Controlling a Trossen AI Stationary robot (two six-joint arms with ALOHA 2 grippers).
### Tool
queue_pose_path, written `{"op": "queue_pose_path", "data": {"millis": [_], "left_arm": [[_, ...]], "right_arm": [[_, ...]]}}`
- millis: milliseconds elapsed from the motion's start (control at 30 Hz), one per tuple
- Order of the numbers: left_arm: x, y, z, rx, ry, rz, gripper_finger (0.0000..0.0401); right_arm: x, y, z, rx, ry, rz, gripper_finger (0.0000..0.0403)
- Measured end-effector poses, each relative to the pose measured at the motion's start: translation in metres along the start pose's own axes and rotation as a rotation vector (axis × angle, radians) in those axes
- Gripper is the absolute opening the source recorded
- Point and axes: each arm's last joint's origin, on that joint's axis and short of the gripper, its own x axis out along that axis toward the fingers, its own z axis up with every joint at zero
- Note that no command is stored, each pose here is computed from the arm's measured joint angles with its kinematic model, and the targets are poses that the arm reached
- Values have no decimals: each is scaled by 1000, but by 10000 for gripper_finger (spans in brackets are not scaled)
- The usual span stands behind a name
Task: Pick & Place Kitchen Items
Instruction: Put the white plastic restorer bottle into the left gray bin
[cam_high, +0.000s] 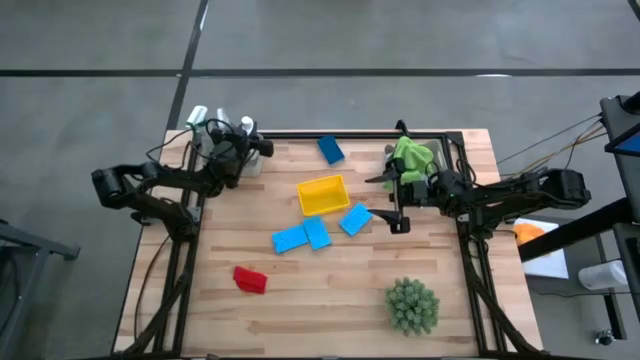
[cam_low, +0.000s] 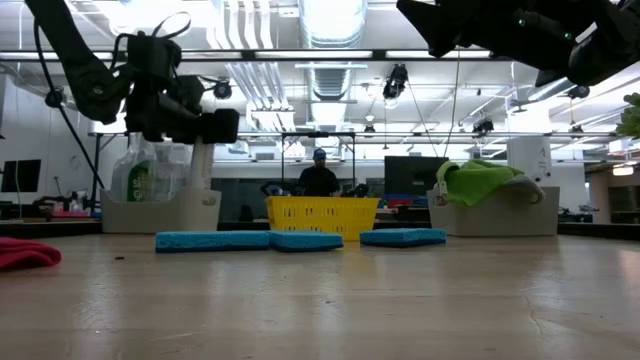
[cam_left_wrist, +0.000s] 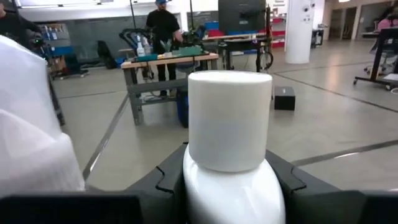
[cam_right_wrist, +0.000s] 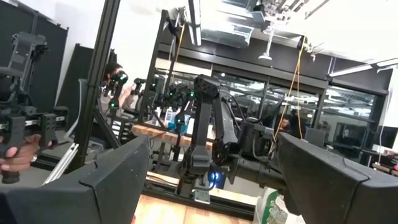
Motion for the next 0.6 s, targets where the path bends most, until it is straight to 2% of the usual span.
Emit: {"op": "queue_pose_path", "data": {"millis": [133, 333, 600], "left_arm": [[0, 0, -5, -7, 41, -5, 129], [-1, 0, -12, -28, 103, -6, 162], [-2, -3, -10, -54, 96, -111, 207]], "right_arm": [[0, 0, 0, 1, 1, 0, 343], [0, 0, 0, 1, 0, 0, 343], [0, 0, 0, 3, 0, 0, 343]]}}
